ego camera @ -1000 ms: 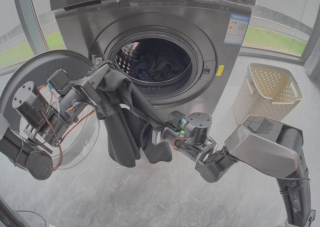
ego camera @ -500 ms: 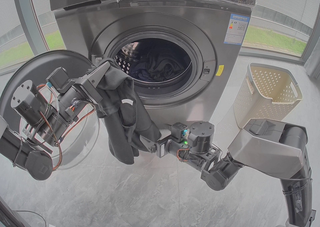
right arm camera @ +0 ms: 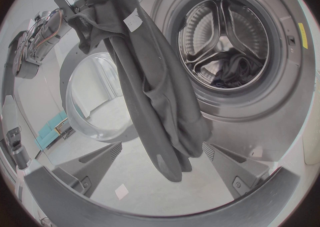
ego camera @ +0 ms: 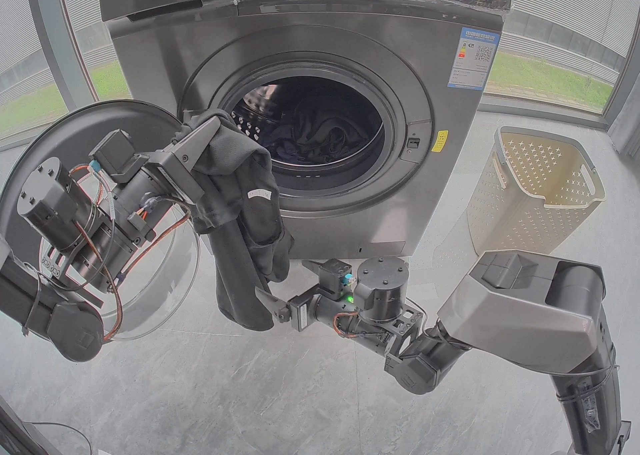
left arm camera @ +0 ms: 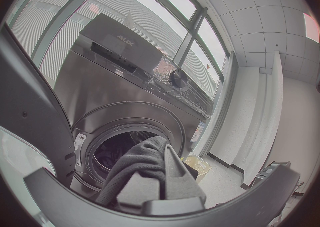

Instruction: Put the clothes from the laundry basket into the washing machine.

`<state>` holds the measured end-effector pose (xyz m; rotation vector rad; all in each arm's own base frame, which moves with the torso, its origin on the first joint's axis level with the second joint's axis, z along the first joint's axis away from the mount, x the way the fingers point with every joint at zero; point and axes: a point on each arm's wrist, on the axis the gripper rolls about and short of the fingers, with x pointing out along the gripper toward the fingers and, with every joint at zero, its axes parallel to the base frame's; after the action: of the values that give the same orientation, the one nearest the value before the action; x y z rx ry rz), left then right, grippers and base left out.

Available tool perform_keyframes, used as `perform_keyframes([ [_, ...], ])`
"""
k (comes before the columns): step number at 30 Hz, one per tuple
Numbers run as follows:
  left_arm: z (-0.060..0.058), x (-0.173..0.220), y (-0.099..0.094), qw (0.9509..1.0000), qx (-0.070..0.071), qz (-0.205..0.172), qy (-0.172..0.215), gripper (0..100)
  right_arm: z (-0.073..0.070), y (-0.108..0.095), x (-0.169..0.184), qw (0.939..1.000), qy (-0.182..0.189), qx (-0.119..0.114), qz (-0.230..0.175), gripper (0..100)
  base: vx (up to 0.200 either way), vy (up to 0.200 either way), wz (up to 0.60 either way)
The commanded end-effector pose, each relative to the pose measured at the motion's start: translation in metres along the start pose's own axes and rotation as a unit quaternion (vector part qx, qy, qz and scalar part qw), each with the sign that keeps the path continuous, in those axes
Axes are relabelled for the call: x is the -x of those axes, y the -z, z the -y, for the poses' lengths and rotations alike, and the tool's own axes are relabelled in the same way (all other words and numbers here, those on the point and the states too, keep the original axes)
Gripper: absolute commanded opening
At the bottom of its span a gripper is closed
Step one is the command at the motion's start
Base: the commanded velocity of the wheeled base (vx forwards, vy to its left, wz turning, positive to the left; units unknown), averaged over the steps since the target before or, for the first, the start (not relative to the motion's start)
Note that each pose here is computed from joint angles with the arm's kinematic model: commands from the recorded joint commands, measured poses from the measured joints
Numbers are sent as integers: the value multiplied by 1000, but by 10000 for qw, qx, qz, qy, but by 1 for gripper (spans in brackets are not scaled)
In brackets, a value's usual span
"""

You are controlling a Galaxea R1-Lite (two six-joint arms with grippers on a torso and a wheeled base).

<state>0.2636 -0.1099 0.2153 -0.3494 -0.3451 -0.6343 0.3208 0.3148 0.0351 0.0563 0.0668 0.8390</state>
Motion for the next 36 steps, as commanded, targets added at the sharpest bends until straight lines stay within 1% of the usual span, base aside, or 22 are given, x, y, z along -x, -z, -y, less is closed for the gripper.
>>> perform_keyframes([
  [1,1,0,-1,10000,-1,27,8,0,1,-5,-24,9992,-44,29,397,100,0,0,0],
  [6,1,0,-1,10000,-1,27,8,0,9,-9,-30,9986,47,37,526,100,0,0,0],
  [13,0,0,0,10000,2,12,4,0,6,-22,-42,9962,29,59,869,100,0,0,0],
  [17,0,0,0,10000,2,12,4,0,5,-18,-46,9960,20,58,892,100,0,0,0],
  [18,0,0,0,10000,2,12,4,0,5,-18,-46,9960,20,58,892,0,0,0,0],
  [23,0,0,0,10000,6,12,4,0,2,-19,-45,9957,1,50,921,0,0,0,0],
  [26,-2,0,1,10000,4,-7,-17,0,4,-25,-42,9952,20,55,976,0,0,0,0],
  [30,-4,0,3,10000,2,-27,-60,0,7,-45,-24,9953,98,56,959,0,0,0,0],
  [31,-5,0,2,10000,5,-21,-58,0,9,-54,-14,9955,139,64,938,0,0,0,0],
  [32,-5,0,2,10000,13,-21,-58,0,9,-55,-13,9955,139,64,938,0,0,0,0],
  [35,-5,0,1,10000,8,-19,-40,0,17,-74,14,9958,278,96,863,0,0,0,0],
  [36,-5,0,1,10000,16,-19,-40,0,20,-79,21,9958,305,137,855,0,0,0,0],
])
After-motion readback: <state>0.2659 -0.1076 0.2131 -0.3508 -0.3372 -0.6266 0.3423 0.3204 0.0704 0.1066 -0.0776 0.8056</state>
